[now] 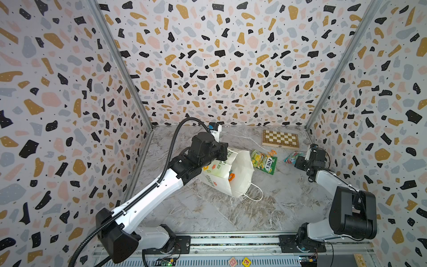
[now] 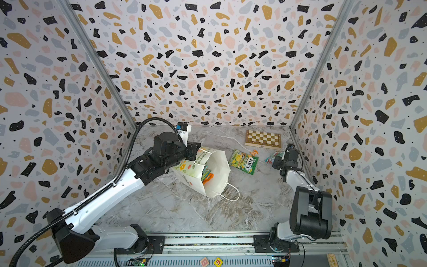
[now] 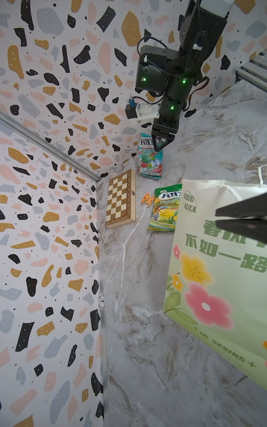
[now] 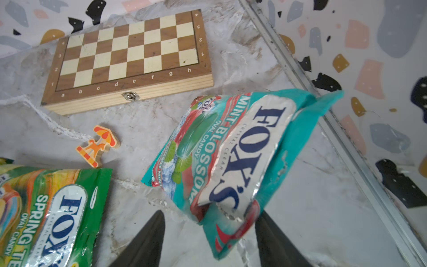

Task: Take the snacks out of the paper bag
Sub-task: 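Lower the teal packet and open the right gripper beside the green packet, then move the open right gripper back into the bag opening toward the remaining packets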

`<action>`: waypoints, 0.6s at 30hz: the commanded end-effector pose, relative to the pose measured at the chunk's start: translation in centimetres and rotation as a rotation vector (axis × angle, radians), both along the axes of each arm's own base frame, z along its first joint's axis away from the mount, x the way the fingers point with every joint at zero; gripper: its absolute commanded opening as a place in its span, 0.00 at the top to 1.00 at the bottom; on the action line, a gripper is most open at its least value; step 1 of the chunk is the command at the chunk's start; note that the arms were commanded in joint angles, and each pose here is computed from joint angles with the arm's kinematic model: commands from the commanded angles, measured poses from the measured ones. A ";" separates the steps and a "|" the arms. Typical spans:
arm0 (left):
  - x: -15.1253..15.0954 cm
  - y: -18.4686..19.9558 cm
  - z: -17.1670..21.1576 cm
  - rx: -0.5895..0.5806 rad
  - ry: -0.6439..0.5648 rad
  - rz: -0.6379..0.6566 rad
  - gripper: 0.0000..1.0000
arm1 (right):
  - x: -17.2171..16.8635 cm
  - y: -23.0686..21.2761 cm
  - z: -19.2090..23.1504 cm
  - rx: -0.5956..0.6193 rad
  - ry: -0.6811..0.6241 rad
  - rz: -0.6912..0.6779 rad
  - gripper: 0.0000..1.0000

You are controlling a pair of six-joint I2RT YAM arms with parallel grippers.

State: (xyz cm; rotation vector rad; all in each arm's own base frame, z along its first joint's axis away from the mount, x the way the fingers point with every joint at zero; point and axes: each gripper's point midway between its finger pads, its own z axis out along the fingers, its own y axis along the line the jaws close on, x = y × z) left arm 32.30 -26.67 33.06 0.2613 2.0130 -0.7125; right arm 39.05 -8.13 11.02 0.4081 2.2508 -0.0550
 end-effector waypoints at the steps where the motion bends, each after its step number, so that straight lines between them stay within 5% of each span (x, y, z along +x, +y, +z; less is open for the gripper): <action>1: -0.3 0.2 2.5 -0.035 -0.059 -0.001 1.00 | -1.0 -0.8 2.1 -0.003 -0.039 -0.081 0.31; 8: -0.3 0.3 2.7 -0.038 -0.064 0.000 1.00 | -1.2 1.8 6.7 0.067 -0.172 0.033 0.28; 18: -0.3 0.3 2.7 -0.046 -0.065 0.002 1.00 | -3.6 14.2 15.1 0.279 -0.400 0.581 0.28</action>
